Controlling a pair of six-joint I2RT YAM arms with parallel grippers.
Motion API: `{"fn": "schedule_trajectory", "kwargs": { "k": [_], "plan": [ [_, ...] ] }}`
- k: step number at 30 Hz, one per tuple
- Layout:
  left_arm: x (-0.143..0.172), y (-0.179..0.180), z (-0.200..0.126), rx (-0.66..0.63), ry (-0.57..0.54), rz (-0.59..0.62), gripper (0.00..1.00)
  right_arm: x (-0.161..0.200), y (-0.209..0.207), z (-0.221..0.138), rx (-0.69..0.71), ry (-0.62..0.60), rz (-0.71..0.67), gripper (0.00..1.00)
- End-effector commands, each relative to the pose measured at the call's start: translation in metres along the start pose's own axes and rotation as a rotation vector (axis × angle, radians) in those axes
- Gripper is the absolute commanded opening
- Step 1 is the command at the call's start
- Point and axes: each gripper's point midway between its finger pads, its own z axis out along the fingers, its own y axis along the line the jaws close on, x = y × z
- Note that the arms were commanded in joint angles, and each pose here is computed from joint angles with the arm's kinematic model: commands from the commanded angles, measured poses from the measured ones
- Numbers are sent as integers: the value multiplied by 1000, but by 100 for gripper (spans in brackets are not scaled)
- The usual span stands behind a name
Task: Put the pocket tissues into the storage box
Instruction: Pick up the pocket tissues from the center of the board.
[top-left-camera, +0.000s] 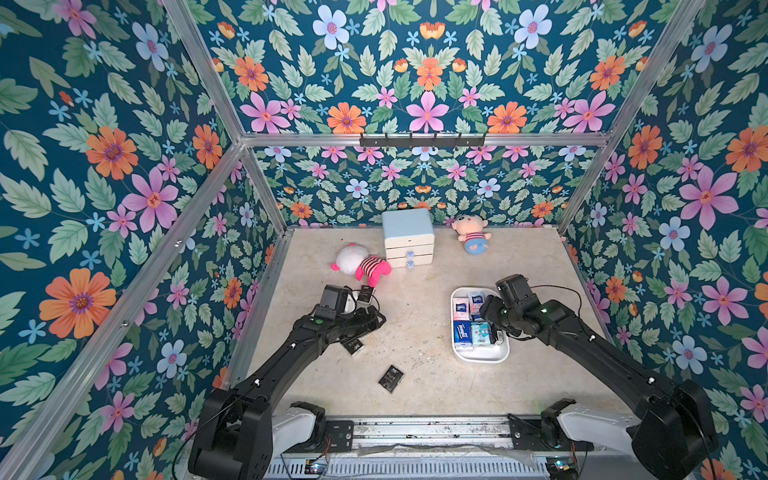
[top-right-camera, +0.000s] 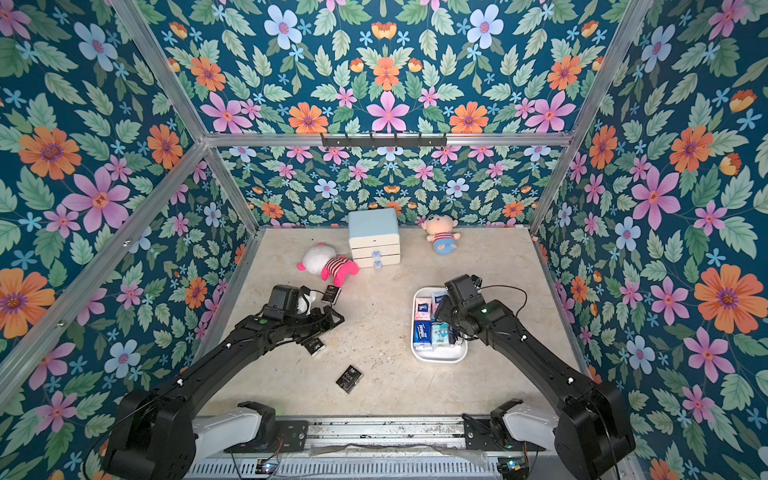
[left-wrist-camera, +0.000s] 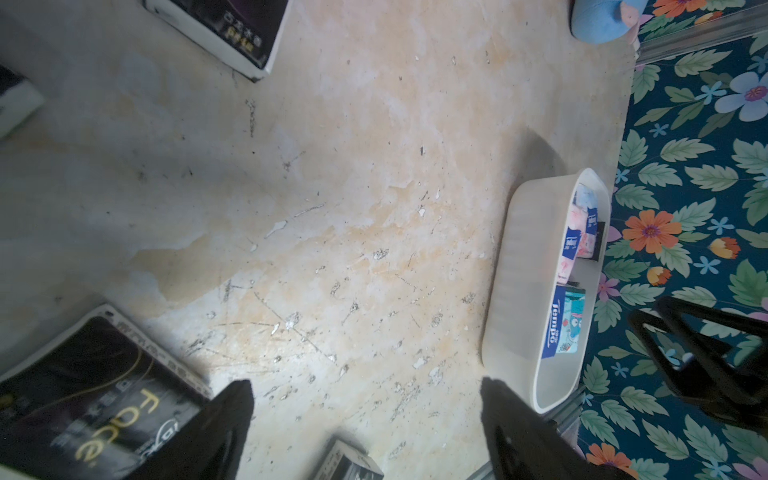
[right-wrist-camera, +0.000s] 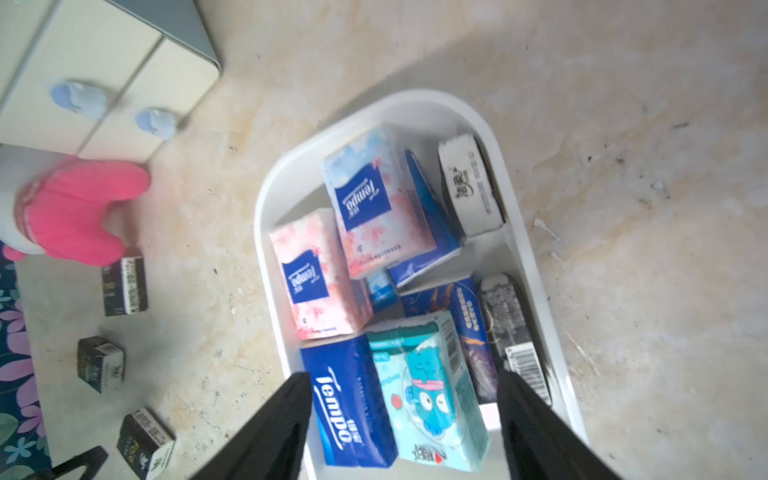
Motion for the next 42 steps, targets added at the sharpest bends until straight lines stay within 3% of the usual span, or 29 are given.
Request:
{"fn": "schedule_trajectory", "kwargs": {
  "k": [1,7,13,17,21,26,29,34,42],
  "plan": [
    [-4,1,3,-15,1,16,91,-9,1,-7,15,-32,-23,75],
    [-11,12,4,-85,-25,13,92,-8,11,-3,-7,-4,-37,72],
    [-13,34,-8,-213,-62,-25,92,29,64,0,-97,75,-131,71],
    [-14,55,-20,-289,-108,-57,93,84,104,3,-130,137,-285,71],
    [-6,65,-23,-279,-83,-89,93,140,128,14,-117,193,-460,71],
    [2,82,-26,-305,-74,-119,94,219,169,26,-137,262,-759,70],
    [-1,95,-29,-288,-76,-186,94,251,185,35,-79,228,-945,70],
    [-13,96,-37,-233,-108,-256,94,285,193,50,43,153,-1169,79],
    [-17,94,-42,-210,-135,-269,94,290,175,45,96,159,-1182,80]
  ]
}}
